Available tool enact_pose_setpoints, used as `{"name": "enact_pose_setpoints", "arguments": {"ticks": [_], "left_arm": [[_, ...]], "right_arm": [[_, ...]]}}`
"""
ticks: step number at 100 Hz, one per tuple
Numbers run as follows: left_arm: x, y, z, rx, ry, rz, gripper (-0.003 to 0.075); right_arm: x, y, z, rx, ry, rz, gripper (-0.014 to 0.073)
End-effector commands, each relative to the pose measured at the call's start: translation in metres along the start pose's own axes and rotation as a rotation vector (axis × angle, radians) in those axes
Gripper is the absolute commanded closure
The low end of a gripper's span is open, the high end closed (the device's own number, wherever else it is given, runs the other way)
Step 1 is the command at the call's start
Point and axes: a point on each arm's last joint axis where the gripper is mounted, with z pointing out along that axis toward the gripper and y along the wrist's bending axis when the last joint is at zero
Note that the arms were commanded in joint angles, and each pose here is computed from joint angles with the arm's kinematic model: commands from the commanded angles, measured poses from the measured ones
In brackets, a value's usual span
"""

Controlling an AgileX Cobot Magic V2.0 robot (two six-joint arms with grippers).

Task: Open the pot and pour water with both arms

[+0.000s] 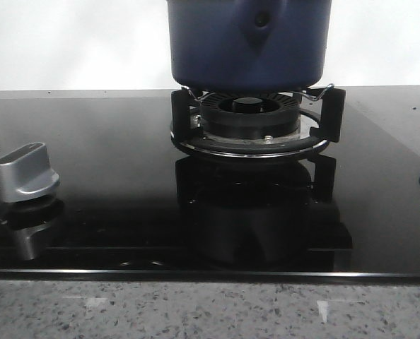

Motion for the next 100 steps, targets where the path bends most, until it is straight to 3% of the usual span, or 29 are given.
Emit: {"name": "enact_pose_setpoints", "arguments": {"ticks": [1, 26, 47, 63, 100], "left_arm": [[-0.036, -0.015, -0.012, 0.011, -0.127, 0.011, 0.0499], [-0.036, -0.015, -0.012, 0.011, -0.126, 0.012, 0.0499], [-0.036, -0.014, -0.012, 0.007, -0.126, 0.012, 0.0499], [-0.036, -0.014, -0.012, 0.006, -0.121, 0.015, 0.0499], [-0.035, -0.014, -0.012, 0.004, -0.12, 0.016, 0.0499]], "right_arm": [[-0.01, -0.002, -0.007, 0.004, -0.066, 0.007, 0.0236], [-0.011, -0.004, 0.002, 0.006, -0.038, 0.013, 0.067], [-0.018, -0.002, -0.01, -0.02, -0.049, 0.032, 0.0668], [-0.033, 0.004, -0.04, -0.079, -0.09, 0.035, 0.0657], [-0.064, 0.061, -0.129, -0.202, -0.333, -0.133, 0.0657]]}}
